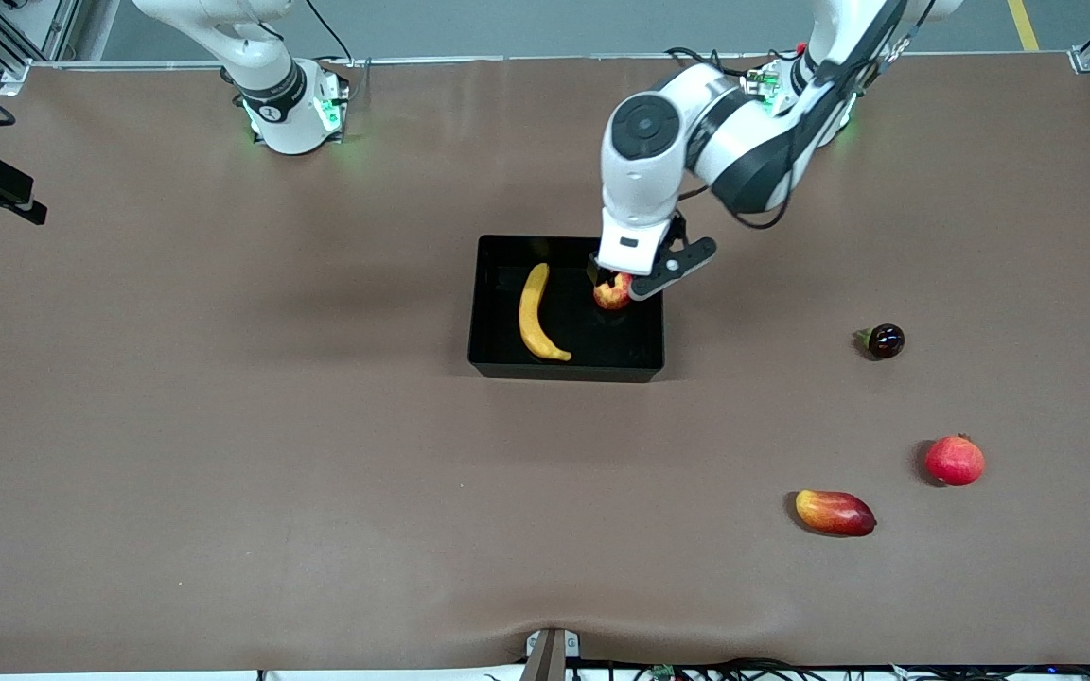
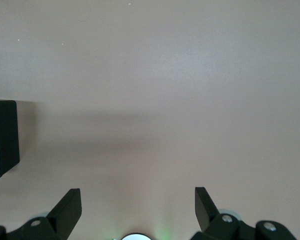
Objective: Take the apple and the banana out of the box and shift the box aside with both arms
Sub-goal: 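Lower the left gripper into the box and grasp the red apple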
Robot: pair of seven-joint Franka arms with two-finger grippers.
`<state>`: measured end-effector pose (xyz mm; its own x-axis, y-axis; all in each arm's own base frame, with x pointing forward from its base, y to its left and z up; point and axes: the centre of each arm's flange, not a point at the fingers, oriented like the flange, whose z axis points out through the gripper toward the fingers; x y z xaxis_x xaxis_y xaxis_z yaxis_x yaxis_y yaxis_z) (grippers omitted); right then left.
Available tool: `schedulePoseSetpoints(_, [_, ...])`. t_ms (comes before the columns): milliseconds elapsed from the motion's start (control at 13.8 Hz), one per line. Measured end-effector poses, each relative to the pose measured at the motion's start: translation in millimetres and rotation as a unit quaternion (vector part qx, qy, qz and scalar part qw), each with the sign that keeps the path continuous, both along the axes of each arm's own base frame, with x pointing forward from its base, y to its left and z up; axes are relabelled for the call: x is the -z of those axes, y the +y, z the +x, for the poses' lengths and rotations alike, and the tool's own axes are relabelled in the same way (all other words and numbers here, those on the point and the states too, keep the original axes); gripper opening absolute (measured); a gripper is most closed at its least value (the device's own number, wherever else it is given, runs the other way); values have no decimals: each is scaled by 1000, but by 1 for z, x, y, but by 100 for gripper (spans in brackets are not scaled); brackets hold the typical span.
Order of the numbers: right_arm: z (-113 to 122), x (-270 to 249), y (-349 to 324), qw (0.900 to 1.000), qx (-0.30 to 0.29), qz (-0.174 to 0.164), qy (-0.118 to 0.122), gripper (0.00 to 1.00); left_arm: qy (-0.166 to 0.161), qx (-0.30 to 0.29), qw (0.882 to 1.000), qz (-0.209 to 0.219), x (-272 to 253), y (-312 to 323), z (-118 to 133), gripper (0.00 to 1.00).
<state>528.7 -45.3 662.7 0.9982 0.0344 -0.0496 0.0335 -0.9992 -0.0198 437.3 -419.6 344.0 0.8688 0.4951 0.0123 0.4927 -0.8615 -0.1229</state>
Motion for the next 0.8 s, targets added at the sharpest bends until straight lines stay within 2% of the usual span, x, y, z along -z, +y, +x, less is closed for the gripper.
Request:
schedulePoseSetpoints(364, [0,0,0,1000,0,0,-1,100,15,-14,1000,15,81,-23,-14,100])
schedulePoseSetpoints(800, [0,-1,0,1000,0,0,-2,100,34,-4,999,30,119,-26,-22,100])
